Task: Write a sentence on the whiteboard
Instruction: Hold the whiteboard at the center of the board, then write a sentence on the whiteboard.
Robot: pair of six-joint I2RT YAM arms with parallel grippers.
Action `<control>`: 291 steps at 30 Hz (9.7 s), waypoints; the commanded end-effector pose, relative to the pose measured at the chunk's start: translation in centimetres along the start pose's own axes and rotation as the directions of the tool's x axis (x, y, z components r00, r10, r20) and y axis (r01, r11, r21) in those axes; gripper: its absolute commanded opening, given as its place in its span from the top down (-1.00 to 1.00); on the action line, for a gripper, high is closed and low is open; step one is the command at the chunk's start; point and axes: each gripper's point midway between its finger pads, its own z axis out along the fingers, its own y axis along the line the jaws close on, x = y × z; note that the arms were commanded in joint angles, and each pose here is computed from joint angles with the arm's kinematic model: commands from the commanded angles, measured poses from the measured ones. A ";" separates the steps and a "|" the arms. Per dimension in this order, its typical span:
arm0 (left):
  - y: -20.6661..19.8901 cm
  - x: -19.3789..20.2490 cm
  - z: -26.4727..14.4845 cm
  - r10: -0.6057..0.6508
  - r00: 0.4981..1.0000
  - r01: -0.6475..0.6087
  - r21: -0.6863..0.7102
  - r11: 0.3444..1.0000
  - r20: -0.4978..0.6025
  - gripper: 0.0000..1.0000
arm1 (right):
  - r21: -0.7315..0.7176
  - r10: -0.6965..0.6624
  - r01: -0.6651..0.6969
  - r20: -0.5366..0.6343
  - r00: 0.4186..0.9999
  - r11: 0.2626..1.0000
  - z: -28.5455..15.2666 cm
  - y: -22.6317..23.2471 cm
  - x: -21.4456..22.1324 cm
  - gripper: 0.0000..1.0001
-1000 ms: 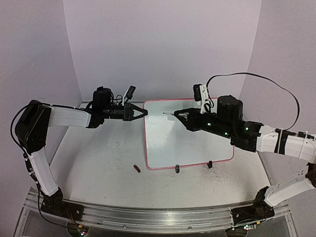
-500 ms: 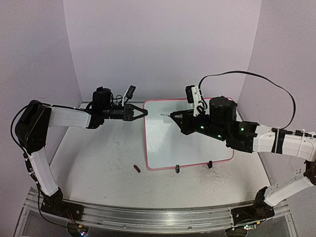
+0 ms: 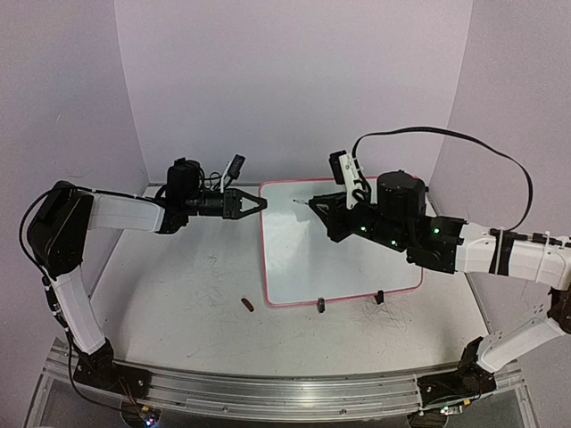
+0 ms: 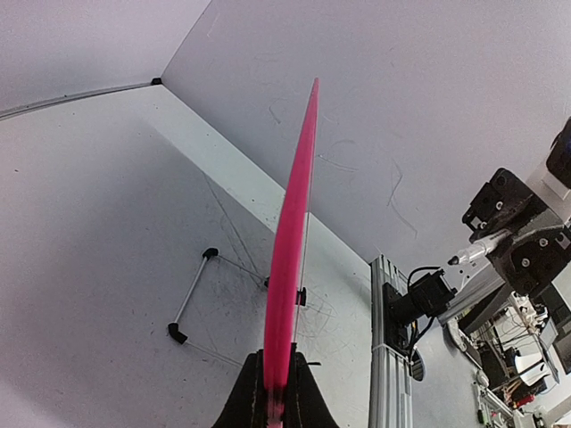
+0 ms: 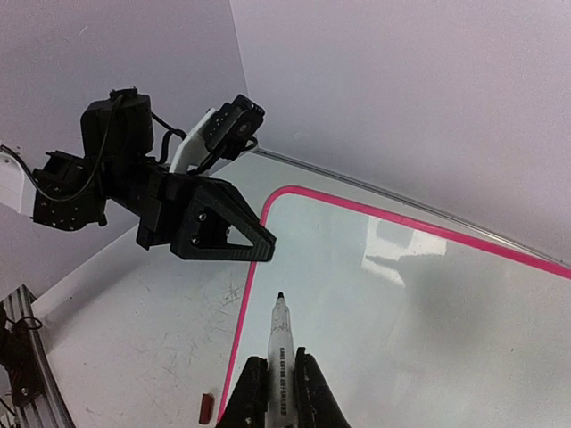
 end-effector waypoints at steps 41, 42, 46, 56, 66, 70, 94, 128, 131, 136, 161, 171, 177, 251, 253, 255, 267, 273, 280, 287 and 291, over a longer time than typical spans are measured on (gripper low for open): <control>0.7 0.9 0.6 -0.027 1.000 0.027 -0.017 0.999 -0.010 1.00 | 0.019 -0.273 0.275 -0.052 0.961 0.961 5.6 4.4 4.4 1.00; 0.7 0.9 0.6 -0.028 1.000 0.028 -0.017 0.999 -0.010 1.00 | 0.026 -0.275 0.276 -0.053 0.960 0.961 5.5 4.2 4.5 1.00; 0.6 0.9 0.7 -0.031 0.999 0.030 -0.013 0.999 -0.011 1.00 | 0.032 -0.279 0.281 -0.061 0.958 0.959 6.0 4.1 4.8 1.00; 0.7 0.9 0.7 -0.038 0.999 0.038 -0.011 0.999 -0.014 1.00 | 0.067 -0.270 0.274 -0.066 0.961 0.959 6.7 3.7 5.1 1.00; 0.6 1.0 0.7 -0.041 0.999 0.041 -0.008 0.999 -0.016 1.00 | 0.081 -0.265 0.270 -0.060 0.962 0.960 6.8 3.5 5.4 1.00; 0.6 0.9 0.8 -0.041 0.999 0.041 -0.007 0.999 -0.016 1.00 | 0.078 -0.268 0.273 -0.069 0.961 0.959 7.1 3.6 5.8 1.00; 0.5 0.7 0.7 -0.039 0.999 0.039 -0.002 0.999 -0.014 1.00 | 0.114 -0.258 0.272 -0.126 0.958 0.955 7.7 2.7 7.7 1.00; 0.4 0.5 0.7 -0.037 0.999 0.037 -0.001 0.999 -0.012 1.00 | 0.110 -0.203 0.227 -0.190 0.960 0.968 6.3 2.3 10.5 1.00; 0.4 0.5 0.7 -0.037 0.999 0.037 0.000 0.999 -0.011 1.00 | 0.107 -0.191 0.215 -0.199 0.961 0.971 6.1 2.5 11.0 1.00; 0.3 0.5 0.7 -0.038 0.999 0.038 0.002 0.999 -0.012 1.00 | 0.106 -0.171 0.196 -0.206 0.963 0.975 5.8 2.6 11.5 1.00; 0.0 0.4 0.6 -0.036 0.999 0.036 0.007 0.999 -0.011 1.00 | 0.218 -0.176 0.199 -0.123 0.977 0.955 6.4 1.3 7.8 1.00; -0.1 0.3 0.5 -0.033 0.999 0.033 0.008 0.999 -0.009 1.00 | 0.255 -0.162 0.183 -0.100 0.982 0.950 6.8 0.2 6.7 1.00; -0.1 0.3 0.5 -0.034 0.999 0.034 0.008 0.999 -0.010 1.00 | 0.262 -0.158 0.175 -0.088 0.984 0.949 6.8 0.0 6.1 1.00; -0.1 0.5 0.7 -0.040 0.999 0.040 0.012 0.999 -0.014 1.00 | 0.226 -0.076 0.114 -0.169 0.983 0.967 4.9 1.0 11.1 1.00; -0.1 0.4 0.6 -0.040 0.999 0.040 0.012 0.999 -0.014 1.00 | 0.233 -0.081 0.118 -0.163 0.983 0.965 5.0 1.0 10.8 1.00; -0.2 0.4 0.6 -0.039 0.999 0.039 0.013 0.999 -0.014 1.00 | 0.239 -0.084 0.122 -0.161 0.983 0.963 5.2 0.9 10.7 1.00; -0.4 0.3 0.6 -0.035 0.999 0.035 0.016 0.999 -0.012 1.00 | 0.274 -0.098 0.130 -0.127 0.987 0.953 5.5 0.6 9.0 1.00; -0.6 0.2 0.5 -0.033 0.999 0.033 0.017 0.999 -0.011 1.00 | 0.293 -0.098 0.128 -0.113 0.989 0.947 5.7 -0.1 8.3 1.00; -0.5 0.2 0.5 -0.032 0.999 0.032 0.017 0.999 -0.010 1.00 | 0.307 -0.095 0.120 -0.095 0.991 0.944 5.9 -0.7 7.4 1.00; -0.6 0.2 0.5 -0.031 0.999 0.031 0.018 0.999 -0.010 1.00 | 0.315 -0.097 0.119 -0.084 0.992 0.942 5.9 -0.9 6.8 1.00; -0.6 0.1 0.5 -0.031 0.999 0.031 0.017 0.999 -0.009 1.00 | 0.315 -0.096 0.118 -0.085 0.992 0.942 5.9 -1.0 6.8 1.00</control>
